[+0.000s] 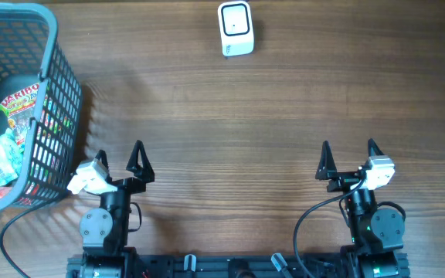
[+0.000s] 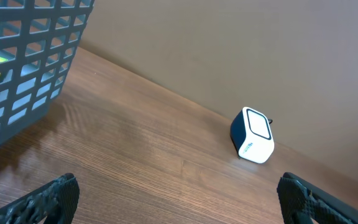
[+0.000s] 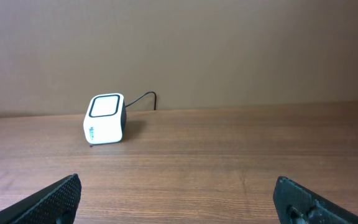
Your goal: Scan the item barcode
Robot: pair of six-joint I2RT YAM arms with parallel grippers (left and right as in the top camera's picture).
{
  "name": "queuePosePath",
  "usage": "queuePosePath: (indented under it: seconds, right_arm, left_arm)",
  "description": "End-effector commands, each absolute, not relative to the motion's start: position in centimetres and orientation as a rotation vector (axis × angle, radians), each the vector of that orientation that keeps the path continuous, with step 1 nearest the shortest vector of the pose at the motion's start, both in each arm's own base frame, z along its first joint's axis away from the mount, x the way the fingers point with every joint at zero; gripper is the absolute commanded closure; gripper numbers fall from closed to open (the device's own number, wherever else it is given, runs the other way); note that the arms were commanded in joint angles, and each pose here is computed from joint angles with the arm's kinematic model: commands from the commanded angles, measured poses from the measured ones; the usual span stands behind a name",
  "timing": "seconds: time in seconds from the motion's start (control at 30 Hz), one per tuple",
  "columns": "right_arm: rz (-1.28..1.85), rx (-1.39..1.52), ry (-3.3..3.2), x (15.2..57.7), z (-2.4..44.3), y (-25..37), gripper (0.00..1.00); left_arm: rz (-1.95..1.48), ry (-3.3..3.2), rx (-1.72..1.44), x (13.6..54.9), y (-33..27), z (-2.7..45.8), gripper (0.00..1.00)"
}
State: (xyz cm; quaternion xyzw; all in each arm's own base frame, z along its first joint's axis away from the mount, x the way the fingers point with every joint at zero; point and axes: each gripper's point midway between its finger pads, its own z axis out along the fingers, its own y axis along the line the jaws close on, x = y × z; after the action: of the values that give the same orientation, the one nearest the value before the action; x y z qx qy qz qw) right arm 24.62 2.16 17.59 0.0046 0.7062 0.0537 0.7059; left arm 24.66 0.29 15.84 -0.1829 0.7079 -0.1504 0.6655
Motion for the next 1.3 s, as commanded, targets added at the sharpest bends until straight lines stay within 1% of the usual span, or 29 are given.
queuePosePath:
  seconds: [0.0,0.27,0.47,0.53,0.63,0.67,0.7,0.73,0.77,0.8,0.9,0.97,1.03,1.13,1.2,1.27]
  right_arm:
    - [0.123,0.001,1.57,24.6,17.5,2.3,0.0]
    - [0.123,0.001,1.57,24.6,17.5,2.3,0.0]
    - [0.123,0.001,1.57,24.6,17.5,2.3,0.0]
    - [0.123,0.001,1.57,24.6,17.5,2.3,0.0]
    - [0.123,0.001,1.57,24.6,17.6,2.3,0.0]
    - [0.123,0.001,1.57,24.6,17.5,2.3,0.0]
    - [0.123,0.001,1.57,24.6,17.5,2.3,0.0]
    - [0.123,0.001,1.57,24.6,17.5,2.3,0.02]
    - [0.123,0.001,1.57,24.6,17.6,2.3,0.0]
    - [0.123,0.001,1.57,24.6,17.5,2.3,0.0]
    - [0.123,0.001,1.57,24.6,17.5,2.3,0.0]
    - [0.123,0.001,1.57,24.6,17.5,2.3,0.0]
    - [0.122,0.001,1.57,24.6,17.5,2.3,0.0]
    - [0.123,0.001,1.57,24.6,17.5,2.3,0.0]
    - [0.123,0.001,1.57,24.6,17.5,2.3,0.0]
    - [0.123,0.001,1.57,24.6,17.5,2.3,0.0]
  left_arm:
    - [-0.326,1.601,-0.403,24.6,0.4,15.8,0.0]
    - [-0.306,1.592,-0.42,24.6,0.8,15.9,0.0]
    - [-0.377,1.645,-0.357,24.3,-0.8,16.3,0.0]
    - [-0.375,1.683,-0.287,23.4,-1.6,17.9,0.0]
    - [-0.402,1.725,-0.259,21.7,-2.2,22.0,0.0]
    - [-0.406,1.8,-0.263,20.3,-2.4,25.3,0.0]
    - [-0.425,1.839,-0.254,19.9,-2.9,26.5,0.0]
    - [-0.448,1.872,-0.243,19.7,-3.3,27.7,0.0]
    - [-0.479,1.918,-0.229,19.4,-3.9,29.3,0.0]
    - [-0.489,1.981,-0.236,19.2,-4.1,31.2,0.0]
    - [-0.442,2.187,-0.233,19.4,-4.1,34.4,0.0]
    - [-0.408,2.316,-0.22,19.6,-4.0,35.3,0.0]
    - [-0.373,2.377,-0.247,21.7,-3.7,37.0,0.0]
    - [-0.371,2.405,-0.252,24.8,-3.7,37.5,0.0]
    - [-0.214,2.386,-0.184,26.9,-2.1,37.4,0.0]
    - [-0.02,2.363,-0.327,27.6,1.5,37.3,0.0]
